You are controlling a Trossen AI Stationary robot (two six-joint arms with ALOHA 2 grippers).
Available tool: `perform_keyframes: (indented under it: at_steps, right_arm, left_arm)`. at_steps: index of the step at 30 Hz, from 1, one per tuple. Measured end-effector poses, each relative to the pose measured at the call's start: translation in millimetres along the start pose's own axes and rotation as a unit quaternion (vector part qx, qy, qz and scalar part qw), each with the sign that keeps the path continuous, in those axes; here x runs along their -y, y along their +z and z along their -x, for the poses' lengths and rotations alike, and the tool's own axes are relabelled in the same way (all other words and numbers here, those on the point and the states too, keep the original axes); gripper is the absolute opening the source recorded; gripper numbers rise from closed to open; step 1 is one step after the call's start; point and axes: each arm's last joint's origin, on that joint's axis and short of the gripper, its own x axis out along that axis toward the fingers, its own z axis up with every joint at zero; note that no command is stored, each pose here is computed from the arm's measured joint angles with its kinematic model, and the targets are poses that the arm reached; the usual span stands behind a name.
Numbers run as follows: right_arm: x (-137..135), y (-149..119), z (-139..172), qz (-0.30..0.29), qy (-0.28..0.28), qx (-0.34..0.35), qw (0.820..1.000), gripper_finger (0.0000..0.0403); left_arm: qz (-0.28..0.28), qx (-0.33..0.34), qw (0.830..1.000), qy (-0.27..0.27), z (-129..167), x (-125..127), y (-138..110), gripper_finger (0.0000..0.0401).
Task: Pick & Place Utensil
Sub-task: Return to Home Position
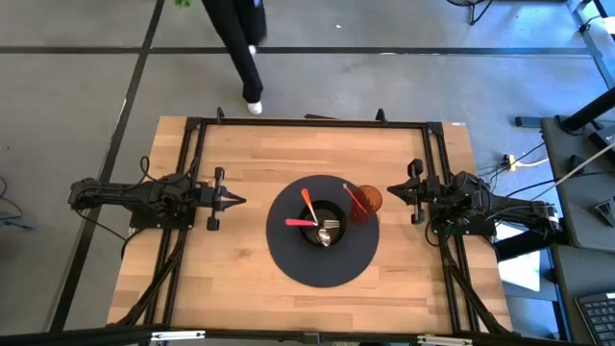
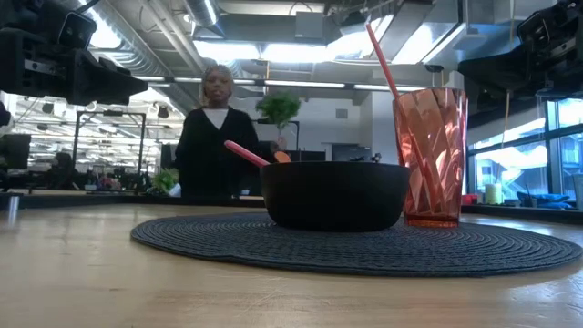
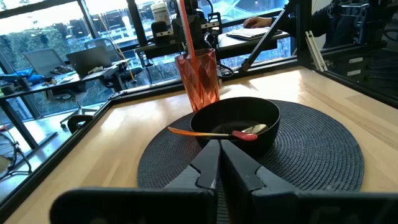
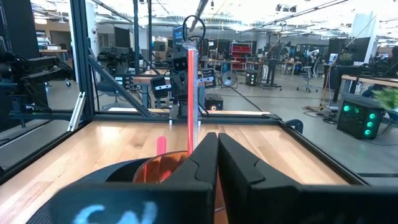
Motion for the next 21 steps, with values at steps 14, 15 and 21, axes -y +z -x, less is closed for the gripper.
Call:
perform_keyframes:
  at_steps: [14, 15, 21]
  right_arm:
    - [0.0, 0.0, 0.0, -0.001, 0.0, 0.0, 1.0, 0.0014]
    - [0.0, 0.0, 0.0, -0.001, 0.0, 0.0, 1.0, 0.0014]
    - [0.0, -0.1, 0.0, 0.0, 0.0, 0.0, 1.0, 0.0014]
  left_arm:
    - [0.0, 0.0, 1.0, 0.0, 0.0, 0.0, 0.0, 0.0007]
    - [0.0, 0.0, 1.0, 0.0, 0.0, 0.0, 0.0, 0.0006]
    - [0.0, 0.0, 1.0, 0.0, 0.0, 0.0, 0.0, 0.0005]
